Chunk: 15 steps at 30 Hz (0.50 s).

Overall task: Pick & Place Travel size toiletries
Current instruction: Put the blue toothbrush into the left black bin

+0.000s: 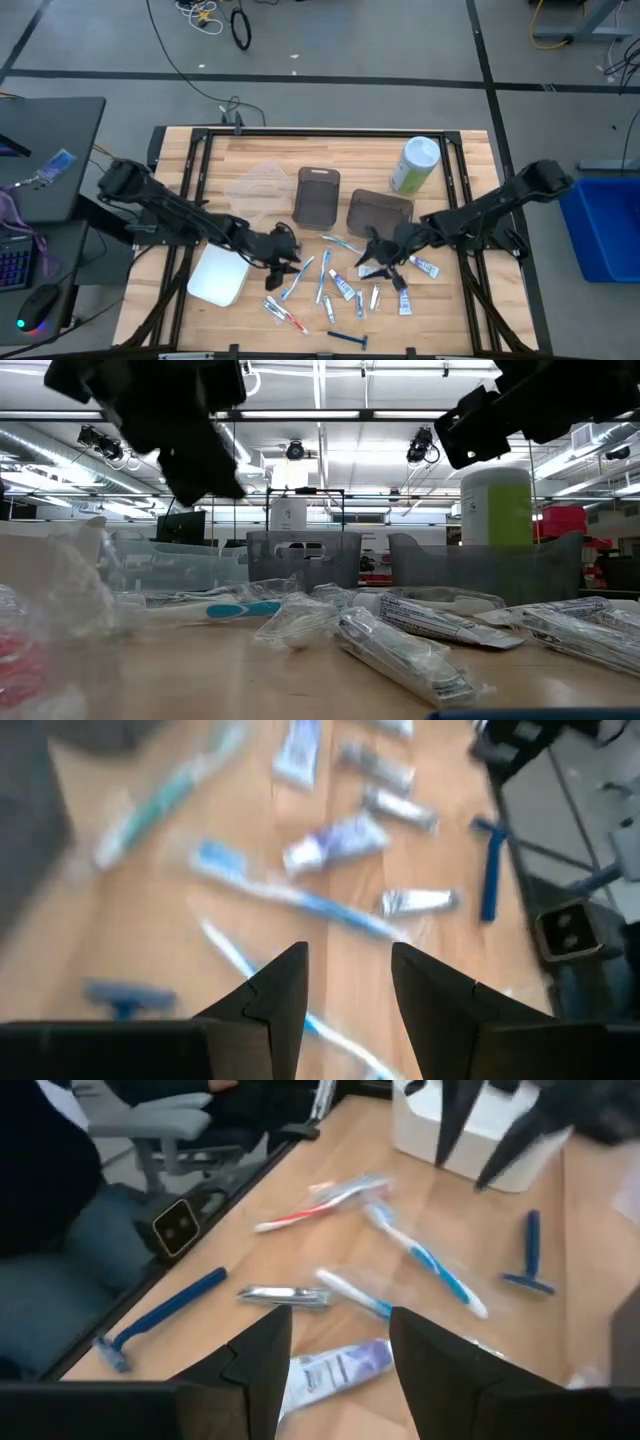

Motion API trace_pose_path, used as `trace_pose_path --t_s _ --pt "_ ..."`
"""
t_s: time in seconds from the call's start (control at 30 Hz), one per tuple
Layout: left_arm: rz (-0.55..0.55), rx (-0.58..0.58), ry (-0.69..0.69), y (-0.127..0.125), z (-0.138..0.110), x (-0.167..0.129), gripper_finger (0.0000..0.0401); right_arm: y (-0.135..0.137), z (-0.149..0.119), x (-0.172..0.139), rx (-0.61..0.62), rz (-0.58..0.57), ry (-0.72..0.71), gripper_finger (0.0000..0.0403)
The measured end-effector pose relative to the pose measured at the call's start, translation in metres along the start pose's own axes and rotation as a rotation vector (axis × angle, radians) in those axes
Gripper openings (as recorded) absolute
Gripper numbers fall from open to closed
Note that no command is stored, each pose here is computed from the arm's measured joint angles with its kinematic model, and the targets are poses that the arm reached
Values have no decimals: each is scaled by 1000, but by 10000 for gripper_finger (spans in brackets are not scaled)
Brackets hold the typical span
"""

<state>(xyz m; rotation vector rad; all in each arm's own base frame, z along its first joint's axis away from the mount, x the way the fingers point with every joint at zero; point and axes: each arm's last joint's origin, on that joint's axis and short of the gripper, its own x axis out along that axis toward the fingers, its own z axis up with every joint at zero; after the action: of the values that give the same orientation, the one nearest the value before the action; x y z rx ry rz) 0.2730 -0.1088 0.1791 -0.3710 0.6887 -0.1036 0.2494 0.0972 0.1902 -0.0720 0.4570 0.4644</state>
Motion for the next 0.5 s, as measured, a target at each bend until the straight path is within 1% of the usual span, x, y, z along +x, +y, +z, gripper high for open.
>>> trace_pose_path --t_s 0.1,0.23,0.3,0.37,0.5 --pt "35 -13 73 -3 -19 15 153 6 -1 7 -8 -74 -22 181" --pt "116 -8 82 -8 -35 25 153 12 -1 8 -12 -156 -27 185" --pt "140 -37 75 -11 -38 29 153 15 -1 8 -2 -189 -28 186" --pt "140 -56 66 -16 -37 32 153 15 -1 8 -4 -213 -30 186" --pt "155 -97 54 -22 -35 43 153 16 -1 8 -5 -209 -30 182"
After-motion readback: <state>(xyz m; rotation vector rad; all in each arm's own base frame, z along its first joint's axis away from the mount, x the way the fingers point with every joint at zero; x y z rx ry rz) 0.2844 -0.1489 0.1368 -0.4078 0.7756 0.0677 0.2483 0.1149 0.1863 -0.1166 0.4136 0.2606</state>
